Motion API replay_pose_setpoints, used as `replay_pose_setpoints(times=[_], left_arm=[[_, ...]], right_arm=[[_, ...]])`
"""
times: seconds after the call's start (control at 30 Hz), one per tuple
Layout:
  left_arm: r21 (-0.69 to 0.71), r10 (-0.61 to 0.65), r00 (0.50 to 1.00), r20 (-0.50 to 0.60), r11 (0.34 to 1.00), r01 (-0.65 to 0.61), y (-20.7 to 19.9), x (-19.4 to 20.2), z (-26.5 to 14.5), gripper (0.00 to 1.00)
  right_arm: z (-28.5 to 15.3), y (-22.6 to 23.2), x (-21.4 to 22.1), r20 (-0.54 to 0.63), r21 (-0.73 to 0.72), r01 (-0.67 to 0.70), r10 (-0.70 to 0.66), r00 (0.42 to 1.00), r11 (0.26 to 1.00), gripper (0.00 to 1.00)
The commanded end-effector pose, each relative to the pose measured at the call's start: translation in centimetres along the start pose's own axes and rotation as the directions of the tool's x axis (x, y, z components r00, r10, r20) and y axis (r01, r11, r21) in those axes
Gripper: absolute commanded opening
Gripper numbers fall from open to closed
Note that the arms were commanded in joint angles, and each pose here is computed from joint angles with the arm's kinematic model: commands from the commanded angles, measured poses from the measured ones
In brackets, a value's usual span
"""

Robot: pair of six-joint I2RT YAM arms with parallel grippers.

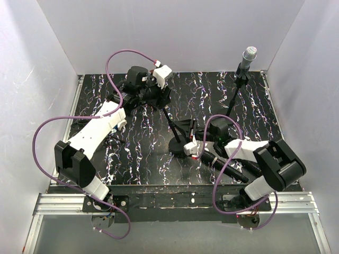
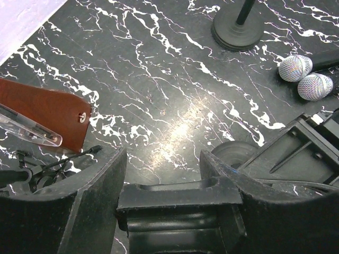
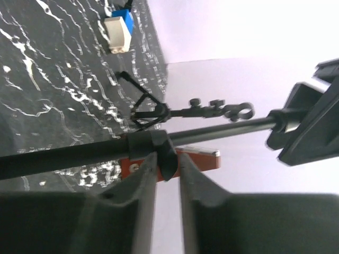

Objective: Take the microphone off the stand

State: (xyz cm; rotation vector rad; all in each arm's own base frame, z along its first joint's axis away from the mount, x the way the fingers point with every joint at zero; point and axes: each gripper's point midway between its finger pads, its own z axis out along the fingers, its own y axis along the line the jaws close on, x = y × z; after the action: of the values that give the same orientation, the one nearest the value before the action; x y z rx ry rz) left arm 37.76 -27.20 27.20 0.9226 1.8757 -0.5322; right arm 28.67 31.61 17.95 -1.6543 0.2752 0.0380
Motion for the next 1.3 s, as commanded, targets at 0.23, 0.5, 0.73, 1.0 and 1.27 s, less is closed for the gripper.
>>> replay_pose_setpoints(times=[0.23,0.5,0.73,1.0,1.27], left_arm=[[0.019,0.004,1.000,0.031,1.000,-0.004,-0.9,-1.5,-1.2,0.55],[0.022,-0.002,0.999,0.039,1.000,0.001,-0.9,-1.6,-0.9,0.55],[0.029,-0.005,0.999,0.045,1.000,0.004,-1.0,-1.8,-0.8,0.55],[0.035,-0.009,0.999,0.048,0.999,0.007,-1.1,-1.8,-0.8,0.55],[0.033,-0.004,0.999,0.047,0.999,0.003,-1.2,-1.8,-1.0,0.55]], right_arm=[[-2.7,-4.6,0.3,-0.114,0.132,-0.174,0.189,0.975,0.976,0.78],[-5.0,-2.9,-1.0,-0.268,0.172,-0.937,0.929,0.254,0.305,0.82],[-3.9,-2.3,-2.8,-0.318,0.112,-0.884,0.827,-0.464,-0.454,0.72],[-2.0,-2.0,-1.3,-0.378,0.114,-0.768,0.687,-0.620,-0.630,0.75],[-0.9,-1.7,0.0,-0.362,0.127,-0.724,0.648,-0.671,-0.678,0.70]])
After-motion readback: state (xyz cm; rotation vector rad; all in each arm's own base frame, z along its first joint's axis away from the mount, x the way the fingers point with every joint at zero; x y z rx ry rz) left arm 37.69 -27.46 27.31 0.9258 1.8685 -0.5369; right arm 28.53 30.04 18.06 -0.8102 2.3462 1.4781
